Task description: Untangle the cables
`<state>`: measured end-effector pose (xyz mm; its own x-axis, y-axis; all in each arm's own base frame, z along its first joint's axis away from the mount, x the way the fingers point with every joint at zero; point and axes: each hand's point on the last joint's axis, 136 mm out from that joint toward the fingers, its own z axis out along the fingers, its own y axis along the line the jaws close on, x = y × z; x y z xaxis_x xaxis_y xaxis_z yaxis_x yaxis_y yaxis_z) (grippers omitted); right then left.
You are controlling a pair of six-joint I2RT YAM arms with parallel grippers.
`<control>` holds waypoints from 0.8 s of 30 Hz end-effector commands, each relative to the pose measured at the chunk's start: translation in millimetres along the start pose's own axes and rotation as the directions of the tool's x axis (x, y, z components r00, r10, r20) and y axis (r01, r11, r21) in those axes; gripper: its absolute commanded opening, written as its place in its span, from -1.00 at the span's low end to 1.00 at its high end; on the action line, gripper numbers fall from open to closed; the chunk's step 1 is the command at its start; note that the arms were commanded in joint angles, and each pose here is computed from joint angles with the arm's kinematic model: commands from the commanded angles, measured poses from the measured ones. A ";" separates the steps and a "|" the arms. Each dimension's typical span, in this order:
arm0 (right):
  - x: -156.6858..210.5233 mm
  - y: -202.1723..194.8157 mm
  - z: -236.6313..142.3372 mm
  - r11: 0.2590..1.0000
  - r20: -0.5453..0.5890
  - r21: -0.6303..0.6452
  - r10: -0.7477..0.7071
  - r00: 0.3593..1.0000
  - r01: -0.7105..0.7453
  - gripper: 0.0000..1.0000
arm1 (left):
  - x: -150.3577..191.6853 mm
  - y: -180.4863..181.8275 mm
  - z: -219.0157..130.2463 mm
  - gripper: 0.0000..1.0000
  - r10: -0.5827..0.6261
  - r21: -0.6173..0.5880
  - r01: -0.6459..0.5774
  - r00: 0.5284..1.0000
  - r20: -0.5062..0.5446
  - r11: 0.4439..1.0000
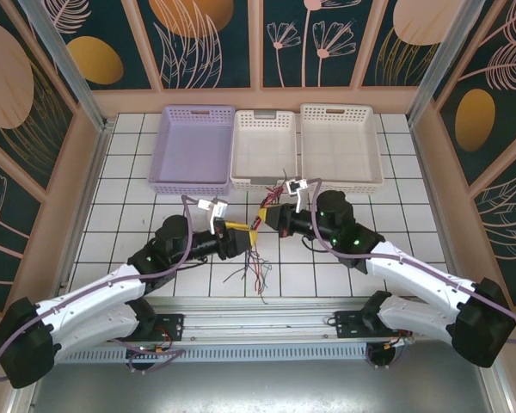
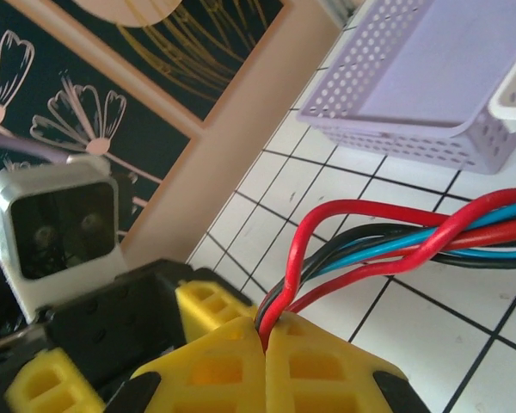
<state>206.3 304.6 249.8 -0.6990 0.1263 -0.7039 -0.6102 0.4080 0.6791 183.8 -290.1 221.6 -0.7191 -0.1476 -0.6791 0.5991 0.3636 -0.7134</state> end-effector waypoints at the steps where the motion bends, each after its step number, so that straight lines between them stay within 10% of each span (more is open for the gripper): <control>1: -7.3 25.8 -4.2 0.993 0.027 -0.086 -0.083 0.996 0.085 -1.00 | -10.0 -2.5 7.0 0.05 0.038 -0.023 -0.038 0.999 0.001 0.999; 9: -4.1 27.3 -3.8 0.991 0.014 -0.090 -0.098 0.995 0.098 -1.00 | -9.3 -0.5 11.1 -0.41 0.047 -0.034 -0.047 0.999 -0.019 0.998; 18: -2.7 29.1 -3.5 0.990 0.007 -0.100 -0.101 0.995 0.101 -1.00 | -11.0 -7.4 -1.0 0.02 0.055 -0.004 -0.055 0.998 0.024 0.998; 24: -3.8 29.9 -4.1 0.990 0.006 -0.098 -0.100 0.995 0.100 -1.00 | -9.2 -8.3 -4.5 -0.24 0.057 0.003 -0.057 0.998 0.027 0.998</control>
<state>195.1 310.5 249.9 -0.6804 0.0762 -0.7289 -0.6569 0.3776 0.6527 187.1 -288.5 235.2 -0.6840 -0.1527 -0.7133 0.6264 0.3780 -0.6817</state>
